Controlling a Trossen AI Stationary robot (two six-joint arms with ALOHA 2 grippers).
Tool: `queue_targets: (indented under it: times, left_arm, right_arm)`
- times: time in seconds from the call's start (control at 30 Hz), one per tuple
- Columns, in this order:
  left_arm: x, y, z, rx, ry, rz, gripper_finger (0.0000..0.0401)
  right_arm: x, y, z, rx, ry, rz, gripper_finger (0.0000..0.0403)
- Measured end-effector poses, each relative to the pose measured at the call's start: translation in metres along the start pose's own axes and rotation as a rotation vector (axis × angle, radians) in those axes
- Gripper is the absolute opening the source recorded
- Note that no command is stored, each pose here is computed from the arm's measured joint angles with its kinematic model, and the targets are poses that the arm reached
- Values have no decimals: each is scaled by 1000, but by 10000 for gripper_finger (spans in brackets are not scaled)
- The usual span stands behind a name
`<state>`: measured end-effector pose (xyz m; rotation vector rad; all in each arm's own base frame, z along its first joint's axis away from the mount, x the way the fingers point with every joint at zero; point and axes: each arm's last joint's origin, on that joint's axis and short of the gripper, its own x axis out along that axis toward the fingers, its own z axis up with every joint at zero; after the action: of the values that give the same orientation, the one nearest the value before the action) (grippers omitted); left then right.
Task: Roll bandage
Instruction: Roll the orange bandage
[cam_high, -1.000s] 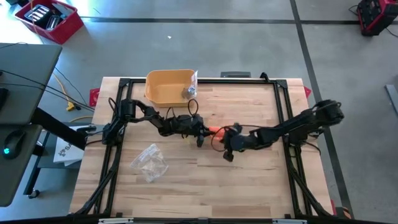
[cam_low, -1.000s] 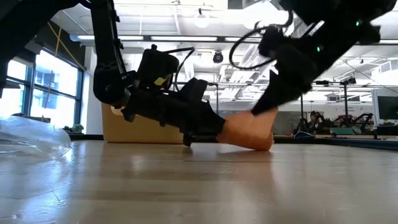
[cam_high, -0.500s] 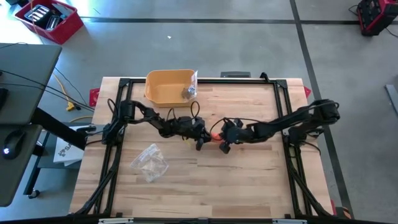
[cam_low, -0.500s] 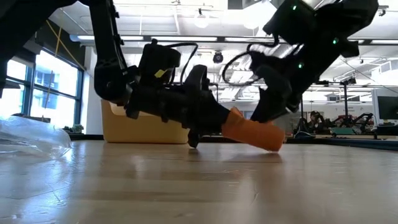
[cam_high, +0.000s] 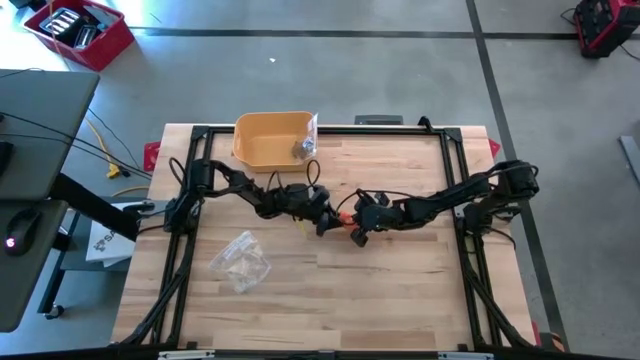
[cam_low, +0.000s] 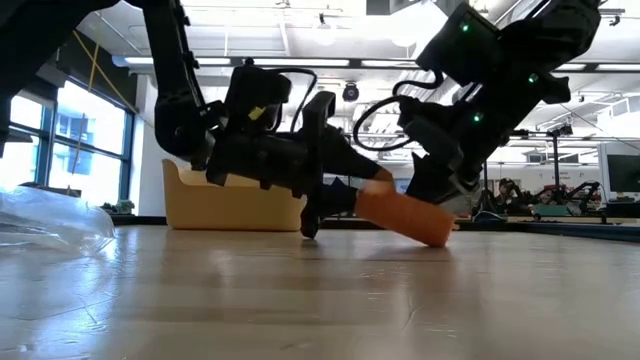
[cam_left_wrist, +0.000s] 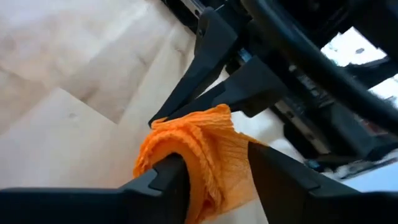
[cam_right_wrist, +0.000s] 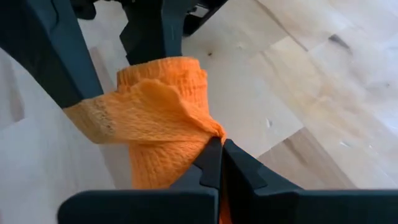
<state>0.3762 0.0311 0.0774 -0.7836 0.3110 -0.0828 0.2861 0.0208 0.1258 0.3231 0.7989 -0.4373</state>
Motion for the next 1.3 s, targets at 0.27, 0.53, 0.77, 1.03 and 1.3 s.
queue_targets:
  times: [0.27,0.53,0.77,1.03,1.3]
  left_arm:
    - [-1,-4,1,-88,54,-114,177]
    - [-1,-3,2,-91,63,-133,178]
    - [-1,-5,1,-46,59,-141,178]
    - [1,-10,-5,36,57,-141,175]
    - [5,-21,-13,55,47,-161,112]
  right_arm:
    - [-3,5,-2,-8,25,57,0]
    - [-19,5,-3,23,55,53,0]
    - [-20,4,-9,27,125,48,0]
    - [-19,6,-3,36,72,82,0]
    - [-19,6,0,27,41,87,0]
